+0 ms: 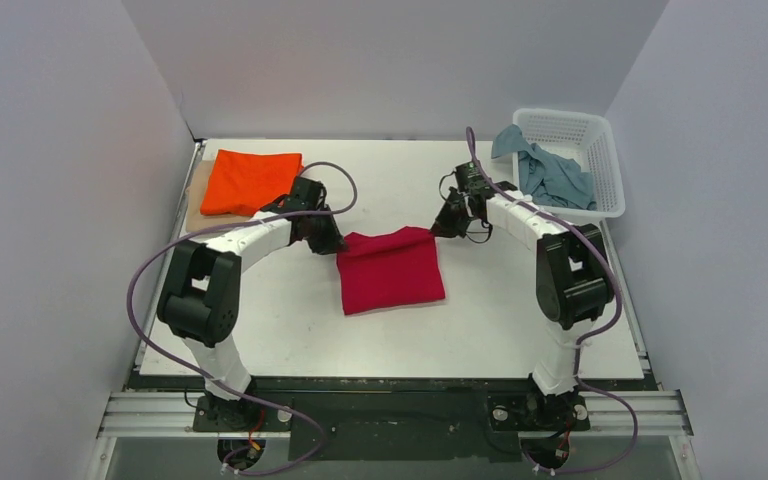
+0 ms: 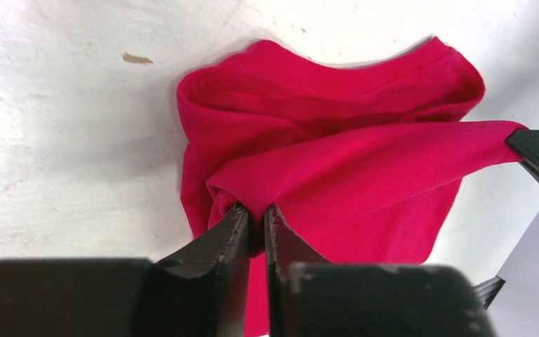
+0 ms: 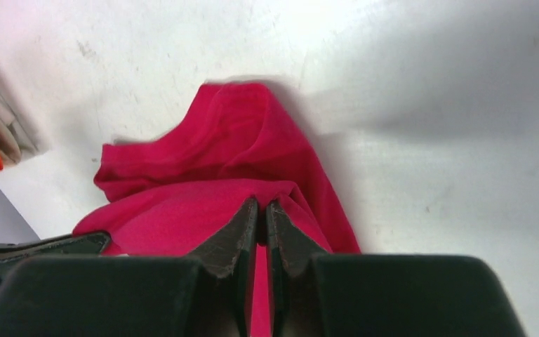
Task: Fold and stack the t-shirts
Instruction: Fold the long partially folded tshirt into a neat square, then smooth out wrinkles on the folded tshirt
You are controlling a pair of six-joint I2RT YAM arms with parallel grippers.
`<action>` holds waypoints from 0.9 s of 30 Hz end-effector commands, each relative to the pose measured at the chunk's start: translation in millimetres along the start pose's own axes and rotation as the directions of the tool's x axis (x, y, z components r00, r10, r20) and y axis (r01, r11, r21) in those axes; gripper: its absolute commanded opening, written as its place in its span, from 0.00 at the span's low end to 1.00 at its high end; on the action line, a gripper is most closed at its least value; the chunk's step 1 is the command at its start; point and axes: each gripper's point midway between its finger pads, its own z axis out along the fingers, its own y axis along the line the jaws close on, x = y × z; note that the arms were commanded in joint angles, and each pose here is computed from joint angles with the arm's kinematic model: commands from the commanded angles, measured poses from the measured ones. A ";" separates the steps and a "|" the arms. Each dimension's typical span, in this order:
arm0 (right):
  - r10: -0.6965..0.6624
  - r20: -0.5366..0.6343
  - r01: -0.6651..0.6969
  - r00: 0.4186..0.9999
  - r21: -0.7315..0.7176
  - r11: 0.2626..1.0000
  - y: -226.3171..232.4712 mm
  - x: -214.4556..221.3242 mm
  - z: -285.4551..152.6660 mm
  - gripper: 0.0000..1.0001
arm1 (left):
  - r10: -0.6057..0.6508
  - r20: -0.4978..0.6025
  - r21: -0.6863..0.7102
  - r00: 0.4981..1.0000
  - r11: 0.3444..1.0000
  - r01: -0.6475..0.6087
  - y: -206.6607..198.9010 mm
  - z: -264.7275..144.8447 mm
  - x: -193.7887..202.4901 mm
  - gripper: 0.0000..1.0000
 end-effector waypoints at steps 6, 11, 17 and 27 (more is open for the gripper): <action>0.006 0.184 -0.002 0.983 -0.021 1.000 32.3 -70.6 -2.6 0.57 | -0.059 0.175 0.047 0.983 0.998 0.052 -14.0 -9.5 -83.4 0.84; 0.001 0.204 0.009 0.979 -0.047 0.999 29.8 -57.8 -29.1 0.74 | -0.066 0.210 0.055 0.975 0.997 0.056 -15.7 -36.4 -87.6 0.85; -0.039 0.105 0.057 0.994 -0.172 0.983 16.9 1.2 -51.1 0.82 | -0.047 0.140 0.138 0.989 0.990 0.028 -10.9 -52.7 -31.4 0.88; -0.242 0.095 0.258 0.966 -0.245 0.934 20.6 56.7 -68.8 0.86 | -0.007 0.023 0.045 1.000 0.999 0.006 25.9 -39.7 40.3 0.90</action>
